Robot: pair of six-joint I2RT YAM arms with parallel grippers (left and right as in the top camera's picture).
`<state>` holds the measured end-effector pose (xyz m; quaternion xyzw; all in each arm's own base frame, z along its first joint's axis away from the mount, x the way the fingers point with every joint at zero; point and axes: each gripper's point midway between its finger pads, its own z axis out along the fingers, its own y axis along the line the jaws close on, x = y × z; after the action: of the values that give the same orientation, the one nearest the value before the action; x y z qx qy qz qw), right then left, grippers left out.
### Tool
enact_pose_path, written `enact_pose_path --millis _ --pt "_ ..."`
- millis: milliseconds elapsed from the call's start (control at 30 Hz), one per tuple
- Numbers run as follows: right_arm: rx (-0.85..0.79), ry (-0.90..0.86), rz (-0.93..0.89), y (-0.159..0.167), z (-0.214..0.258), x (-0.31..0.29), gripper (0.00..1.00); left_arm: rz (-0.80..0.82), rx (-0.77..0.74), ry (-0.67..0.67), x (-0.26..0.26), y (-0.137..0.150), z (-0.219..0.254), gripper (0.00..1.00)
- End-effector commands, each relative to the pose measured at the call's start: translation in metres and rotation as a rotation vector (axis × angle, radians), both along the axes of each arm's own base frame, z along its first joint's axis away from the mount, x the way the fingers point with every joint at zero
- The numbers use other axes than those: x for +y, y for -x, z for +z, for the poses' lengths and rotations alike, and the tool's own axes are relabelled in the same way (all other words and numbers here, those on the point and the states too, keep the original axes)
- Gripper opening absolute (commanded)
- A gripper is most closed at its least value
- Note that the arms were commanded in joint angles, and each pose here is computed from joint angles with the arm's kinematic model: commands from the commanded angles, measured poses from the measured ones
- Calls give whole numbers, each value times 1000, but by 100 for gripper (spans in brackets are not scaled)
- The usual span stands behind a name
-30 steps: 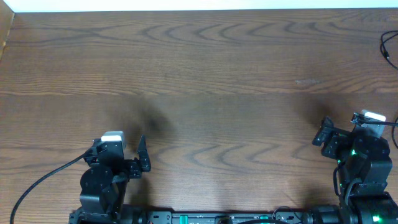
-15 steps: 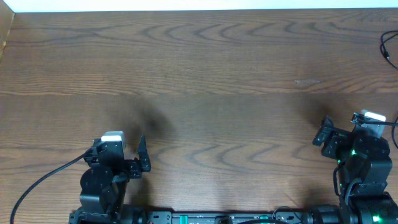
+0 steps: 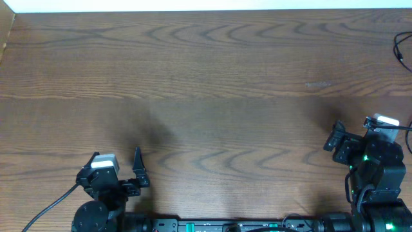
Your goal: Untangle cables
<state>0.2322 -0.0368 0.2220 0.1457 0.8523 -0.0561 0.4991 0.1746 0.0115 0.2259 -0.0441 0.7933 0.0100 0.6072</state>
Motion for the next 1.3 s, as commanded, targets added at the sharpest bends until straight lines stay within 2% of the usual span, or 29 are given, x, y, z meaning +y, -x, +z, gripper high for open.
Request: enact_pose_path --millis 0,267,700,1100,1267 --pt "2 -4 -7 0 -2 0 99 27 6 -10 5 0 -4 98" --pt "3 -3 -7 0 -2 0 99 33 -15 -7 6 -6 -4 98" --pt "2 -3 -7 0 -2 0 99 31 -64 0 5 -46 -46 98" --pt "3 -3 -7 0 -2 0 99 32 -7 -2 5 -56 -91 98" --pt "3 -3 -7 0 -2 0 99 32 -15 -3 5 -59 -95 98"
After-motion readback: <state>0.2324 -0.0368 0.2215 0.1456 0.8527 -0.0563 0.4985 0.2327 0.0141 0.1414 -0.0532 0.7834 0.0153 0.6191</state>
